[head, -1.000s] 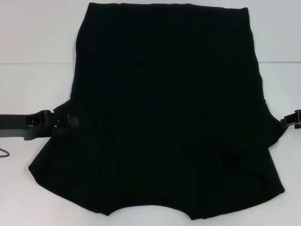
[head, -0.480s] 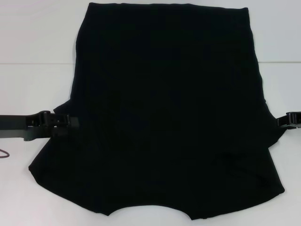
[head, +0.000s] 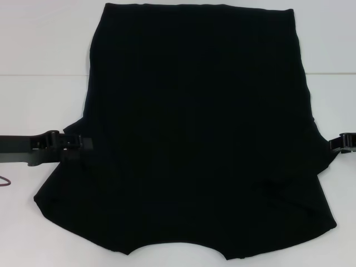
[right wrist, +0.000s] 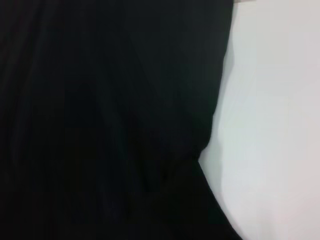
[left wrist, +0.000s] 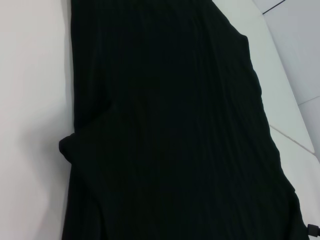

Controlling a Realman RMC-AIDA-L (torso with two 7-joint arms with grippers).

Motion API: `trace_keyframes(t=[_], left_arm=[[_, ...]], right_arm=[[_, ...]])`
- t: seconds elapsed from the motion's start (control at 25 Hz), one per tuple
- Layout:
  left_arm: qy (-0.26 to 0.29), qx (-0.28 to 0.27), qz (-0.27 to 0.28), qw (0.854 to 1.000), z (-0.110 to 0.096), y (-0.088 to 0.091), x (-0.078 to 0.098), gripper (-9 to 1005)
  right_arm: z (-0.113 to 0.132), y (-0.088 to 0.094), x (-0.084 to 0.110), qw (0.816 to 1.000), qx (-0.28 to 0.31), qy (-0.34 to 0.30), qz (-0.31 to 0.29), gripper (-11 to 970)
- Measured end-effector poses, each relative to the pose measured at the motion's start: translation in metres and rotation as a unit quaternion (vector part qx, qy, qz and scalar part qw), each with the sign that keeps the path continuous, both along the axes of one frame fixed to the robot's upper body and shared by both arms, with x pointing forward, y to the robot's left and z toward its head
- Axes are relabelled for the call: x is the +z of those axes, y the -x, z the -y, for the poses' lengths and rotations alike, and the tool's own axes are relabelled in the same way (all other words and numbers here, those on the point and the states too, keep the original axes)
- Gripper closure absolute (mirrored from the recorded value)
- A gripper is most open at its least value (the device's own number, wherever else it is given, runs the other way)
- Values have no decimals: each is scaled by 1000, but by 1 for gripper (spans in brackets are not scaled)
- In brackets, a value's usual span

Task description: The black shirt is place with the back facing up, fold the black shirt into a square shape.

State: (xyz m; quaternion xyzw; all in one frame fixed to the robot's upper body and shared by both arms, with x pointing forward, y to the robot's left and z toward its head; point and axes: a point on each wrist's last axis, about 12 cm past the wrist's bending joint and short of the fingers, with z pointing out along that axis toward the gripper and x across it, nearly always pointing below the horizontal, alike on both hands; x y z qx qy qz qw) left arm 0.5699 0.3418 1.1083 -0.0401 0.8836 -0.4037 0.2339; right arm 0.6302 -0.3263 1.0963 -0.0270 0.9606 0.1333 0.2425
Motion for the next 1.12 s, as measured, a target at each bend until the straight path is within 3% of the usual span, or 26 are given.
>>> trace_keyframes(t=[0.28, 0.4, 0.6, 1.12], left_arm=[[1, 1, -1, 1000, 0, 0, 0, 461], [1, 2, -2, 1000, 0, 0, 0, 461], [2, 2, -2, 1000, 0, 0, 0, 462], [3, 2, 0, 1000, 0, 0, 0, 463]], right_arm=[[-8, -3, -3, 1000, 3, 0, 2, 547], [-9, -3, -4, 1000, 3, -1, 1, 751], [-6, -2, -4, 1000, 1, 0, 1, 757], [-7, -3, -2, 1000, -6, -5, -3, 893]])
